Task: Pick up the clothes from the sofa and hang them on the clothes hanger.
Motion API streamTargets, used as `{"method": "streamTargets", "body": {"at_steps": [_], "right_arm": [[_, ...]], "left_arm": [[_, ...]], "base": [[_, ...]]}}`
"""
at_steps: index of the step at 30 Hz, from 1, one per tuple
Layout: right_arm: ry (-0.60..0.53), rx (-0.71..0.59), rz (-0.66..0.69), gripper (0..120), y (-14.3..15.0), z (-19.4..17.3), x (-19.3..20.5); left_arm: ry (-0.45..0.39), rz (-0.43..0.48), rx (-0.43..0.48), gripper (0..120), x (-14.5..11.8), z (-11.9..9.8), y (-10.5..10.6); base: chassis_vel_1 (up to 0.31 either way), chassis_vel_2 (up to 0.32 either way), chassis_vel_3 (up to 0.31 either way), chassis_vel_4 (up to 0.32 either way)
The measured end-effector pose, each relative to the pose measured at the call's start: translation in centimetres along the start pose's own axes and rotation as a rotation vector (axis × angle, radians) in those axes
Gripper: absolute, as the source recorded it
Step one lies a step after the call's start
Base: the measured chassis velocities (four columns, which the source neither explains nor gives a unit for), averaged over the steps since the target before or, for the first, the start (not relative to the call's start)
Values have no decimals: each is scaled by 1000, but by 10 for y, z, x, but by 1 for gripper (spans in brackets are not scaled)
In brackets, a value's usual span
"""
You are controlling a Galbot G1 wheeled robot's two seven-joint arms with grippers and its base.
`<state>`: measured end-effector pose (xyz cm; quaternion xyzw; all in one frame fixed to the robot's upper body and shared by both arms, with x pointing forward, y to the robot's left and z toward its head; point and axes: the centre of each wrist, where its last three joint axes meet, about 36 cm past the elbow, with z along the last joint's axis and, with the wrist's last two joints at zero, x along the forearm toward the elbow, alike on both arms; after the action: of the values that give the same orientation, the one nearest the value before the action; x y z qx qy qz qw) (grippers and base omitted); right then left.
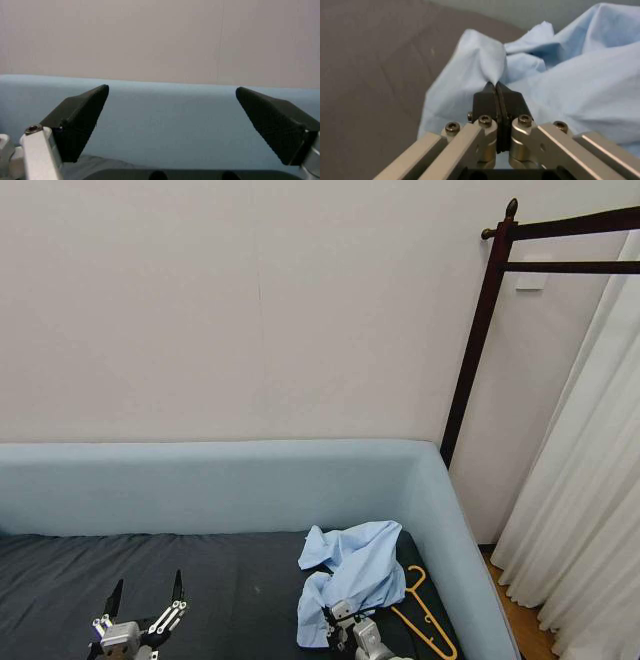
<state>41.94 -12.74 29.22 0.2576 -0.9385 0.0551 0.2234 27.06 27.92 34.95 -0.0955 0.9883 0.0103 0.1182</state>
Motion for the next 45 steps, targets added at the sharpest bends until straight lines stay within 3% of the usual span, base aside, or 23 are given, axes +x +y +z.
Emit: {"method": "streamTargets", "body": {"at_steps": [2, 6, 7, 9, 11, 23, 27, 32, 37, 40, 42, 44, 45], "right_arm": [[-38, -52, -26, 0, -2, -7, 2], [-239, -307, -110, 0, -9, -72, 15], [-239, -307, -110, 0, -9, -72, 15], [-355, -448, -138, 0, -18, -134, 27], [-437, -498, -166, 0, -28, -176, 37], [-734, -510, -271, 0, -49, -286, 61], [-858, -480, -320, 0, -57, -349, 76], [-919, -468, -359, 0, -48, -402, 104], [-929, -504, -393, 0, -21, -437, 141], [-924, -513, -387, 0, -17, -439, 145], [-895, -517, -329, 0, -24, -420, 132], [-811, -493, -211, 0, -38, -379, 107], [-811, -493, -211, 0, -38, -379, 107]], "left_arm": [[0, 0, 1, 100, -1, 0, 1], [1, -6, -2, 100, -3, 3, 6], [1, -6, -2, 100, -3, 3, 6], [1, -7, -2, 100, -4, 5, 8], [0, -7, 0, 100, -5, 6, 10], [-4, -15, 6, 100, -12, 9, 20], [-3, -24, 13, 100, -16, 12, 23], [-7, -32, 19, 100, -17, 13, 25], [-8, -35, 25, 100, -18, 14, 23], [-7, -36, 28, 100, -19, 15, 23], [-7, -37, 30, 100, -18, 15, 21], [-7, -36, 30, 100, -15, 15, 20], [-7, -36, 30, 100, -15, 15, 20]], "base": [[0, 0, 0, 0], [0, 0, 0, 0], [0, 0, 0, 0], [0, 0, 0, 0], [0, 0, 0, 0], [0, 0, 0, 0], [0, 0, 0, 0], [0, 0, 0, 0], [0, 0, 0, 0], [0, 0, 0, 0], [0, 0, 0, 0], [0, 0, 0, 0], [0, 0, 0, 0]]}}
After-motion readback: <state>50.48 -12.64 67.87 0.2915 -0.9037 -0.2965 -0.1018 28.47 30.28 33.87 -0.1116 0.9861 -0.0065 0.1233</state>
